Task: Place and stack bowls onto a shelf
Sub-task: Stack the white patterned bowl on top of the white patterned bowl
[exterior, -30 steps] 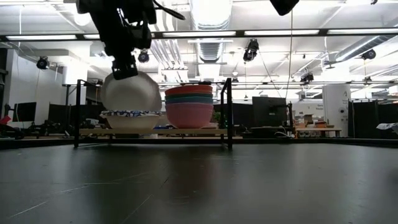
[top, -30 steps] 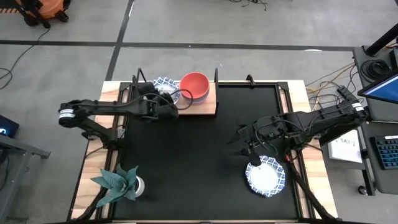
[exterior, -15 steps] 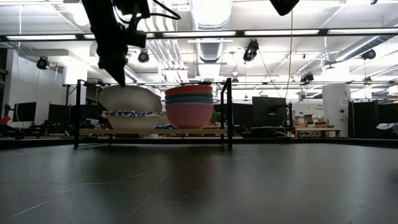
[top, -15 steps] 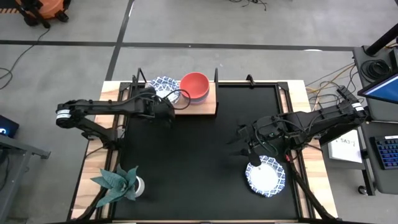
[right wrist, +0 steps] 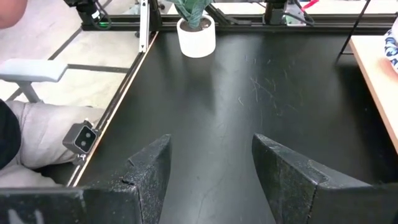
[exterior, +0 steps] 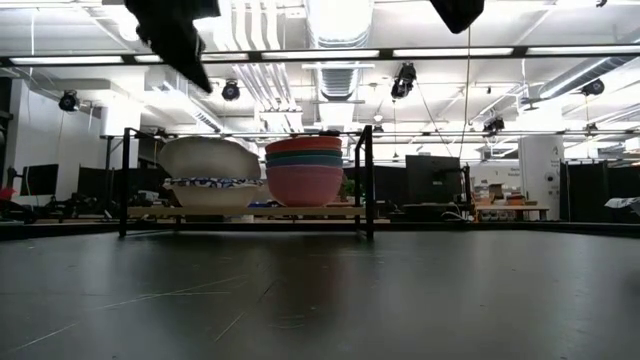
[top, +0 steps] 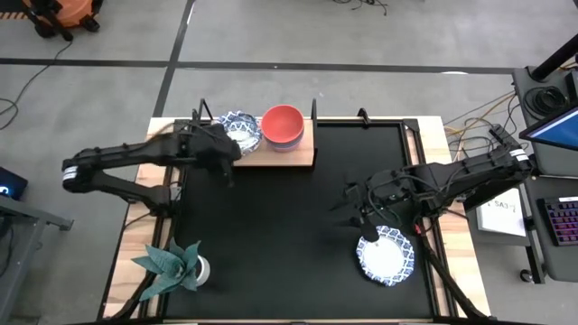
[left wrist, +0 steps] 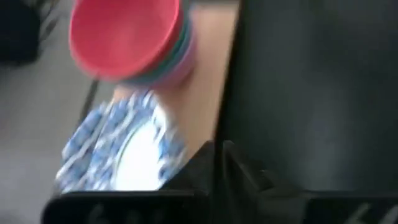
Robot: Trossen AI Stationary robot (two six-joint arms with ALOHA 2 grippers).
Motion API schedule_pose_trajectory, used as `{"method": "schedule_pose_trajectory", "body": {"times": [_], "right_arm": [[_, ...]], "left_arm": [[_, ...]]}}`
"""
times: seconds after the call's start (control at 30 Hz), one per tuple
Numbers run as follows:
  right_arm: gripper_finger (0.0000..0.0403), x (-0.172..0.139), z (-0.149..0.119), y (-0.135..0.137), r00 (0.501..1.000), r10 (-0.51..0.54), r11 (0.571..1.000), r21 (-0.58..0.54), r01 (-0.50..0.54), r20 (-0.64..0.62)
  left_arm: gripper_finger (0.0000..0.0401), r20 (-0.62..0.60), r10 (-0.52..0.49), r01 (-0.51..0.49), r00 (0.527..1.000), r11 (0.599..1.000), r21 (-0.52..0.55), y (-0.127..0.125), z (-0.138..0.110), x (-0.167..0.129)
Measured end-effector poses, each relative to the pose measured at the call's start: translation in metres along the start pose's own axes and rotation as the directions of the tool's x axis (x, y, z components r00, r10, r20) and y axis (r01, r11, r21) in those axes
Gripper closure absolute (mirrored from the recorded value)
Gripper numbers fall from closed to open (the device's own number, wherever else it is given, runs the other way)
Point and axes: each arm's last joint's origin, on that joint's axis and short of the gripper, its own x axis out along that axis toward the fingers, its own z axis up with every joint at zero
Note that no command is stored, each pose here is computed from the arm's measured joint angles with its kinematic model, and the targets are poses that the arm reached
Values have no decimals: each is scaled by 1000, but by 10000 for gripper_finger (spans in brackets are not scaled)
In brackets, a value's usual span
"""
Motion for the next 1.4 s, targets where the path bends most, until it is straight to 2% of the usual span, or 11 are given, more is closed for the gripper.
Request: {"method": "schedule_pose_trajectory", "body": {"times": [0.07,0.13,0.3,0.53,0.77,0.93,1.0,1.1,1.23,1.33,1.4], "right_arm": [[191,1,-2,0,1000,0,1000,0,0,-3],[191,3,-4,-1,1000,0,1000,-1,0,-1],[191,6,-10,-1,1000,-1,1000,10,1,-11],[191,7,-12,-2,1000,-2,1000,27,2,-18],[191,7,-12,-2,1000,-1,1000,28,2,-14],[191,7,-12,-2,1000,-1,999,35,2,-14],[191,7,-12,-2,1000,-1,999,35,1,-13],[191,7,-12,-2,1000,-1,999,34,2,-12],[191,7,-12,-2,1000,-1,999,34,2,-11],[191,7,-12,-2,1000,-1,1000,31,1,-10],[191,7,-11,-2,1000,-1,1000,27,1,-8]], "left_arm": [[393,98,-36,39,995,999,-29,7,-1,-8],[393,143,-8,17,990,998,-58,13,-5,-11],[400,112,22,-10,993,994,-109,18,-18,0],[401,0,42,-41,999,985,-169,17,-35,36],[401,-59,48,-59,997,977,-203,13,-49,66],[401,-54,-6,-7,999,974,-229,11,-49,68],[401,-13,-46,41,999,972,-233,12,-44,64],[401,43,-42,50,998,974,-222,16,-35,53],[401,75,28,-14,997,984,-179,22,-30,44],[401,39,135,-127,990,978,-167,24,-33,43],[401,4,146,-143,989,976,-163,23,-38,48]]}}
